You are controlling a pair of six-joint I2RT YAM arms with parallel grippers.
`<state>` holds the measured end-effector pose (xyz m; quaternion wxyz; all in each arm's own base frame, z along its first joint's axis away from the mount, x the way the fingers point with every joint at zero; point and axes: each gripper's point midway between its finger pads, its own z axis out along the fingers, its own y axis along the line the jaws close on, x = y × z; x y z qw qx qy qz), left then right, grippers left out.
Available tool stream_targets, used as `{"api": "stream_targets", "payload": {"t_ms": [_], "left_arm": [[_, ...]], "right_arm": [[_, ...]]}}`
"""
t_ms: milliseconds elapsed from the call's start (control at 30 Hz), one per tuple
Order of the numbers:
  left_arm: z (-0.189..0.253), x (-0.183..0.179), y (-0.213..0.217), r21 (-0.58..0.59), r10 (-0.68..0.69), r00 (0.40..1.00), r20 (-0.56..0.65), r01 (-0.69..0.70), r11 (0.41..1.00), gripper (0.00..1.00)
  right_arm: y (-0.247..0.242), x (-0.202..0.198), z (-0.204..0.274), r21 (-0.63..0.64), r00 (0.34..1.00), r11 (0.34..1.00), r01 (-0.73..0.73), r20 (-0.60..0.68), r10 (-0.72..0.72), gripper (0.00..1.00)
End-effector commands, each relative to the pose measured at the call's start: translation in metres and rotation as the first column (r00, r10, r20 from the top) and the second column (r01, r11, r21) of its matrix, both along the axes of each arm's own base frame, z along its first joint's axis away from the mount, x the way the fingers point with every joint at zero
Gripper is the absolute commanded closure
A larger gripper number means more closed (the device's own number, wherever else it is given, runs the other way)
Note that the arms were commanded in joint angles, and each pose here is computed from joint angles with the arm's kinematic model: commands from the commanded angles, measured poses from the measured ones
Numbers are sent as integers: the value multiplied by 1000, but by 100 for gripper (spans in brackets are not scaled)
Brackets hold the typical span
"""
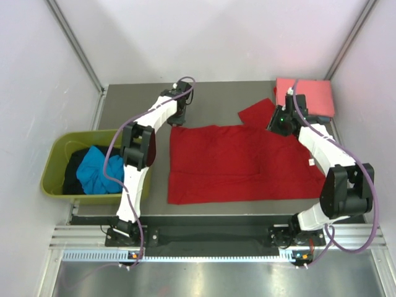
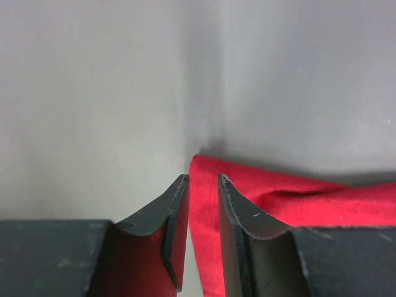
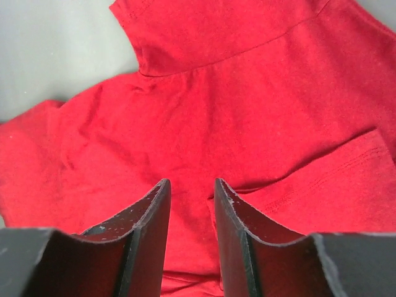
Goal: Fold and stack the t-shirts
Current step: Fold the tshirt
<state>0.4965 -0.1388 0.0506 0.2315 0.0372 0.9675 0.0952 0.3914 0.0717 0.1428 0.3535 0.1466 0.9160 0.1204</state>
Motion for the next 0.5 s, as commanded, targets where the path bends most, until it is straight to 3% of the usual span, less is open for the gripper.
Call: {"api": "stream_targets", "payload": {"t_ms": [0,233,333,400,467], "left_arm": [[-2,16,-5,-6,-61,998,27,62,998,69],[-30,10,6,56,-47,998,-35,49,997,68],[-37,10,9,73,-35,998,-42,38,997,79],[-35,12,10,81,-23,999,-33,26,996,98],[-36,15,12,87,-8,1000,-27,10,996,100]], "right_arm": [[3,18,25,-18,995,1000,-2,99,4,65],[6,27,29,-22,995,1000,-11,99,13,65],[7,28,35,-21,994,1000,-13,112,16,65],[3,31,34,-39,993,999,6,115,-2,65],[3,30,30,-43,994,999,6,107,-1,65]]}}
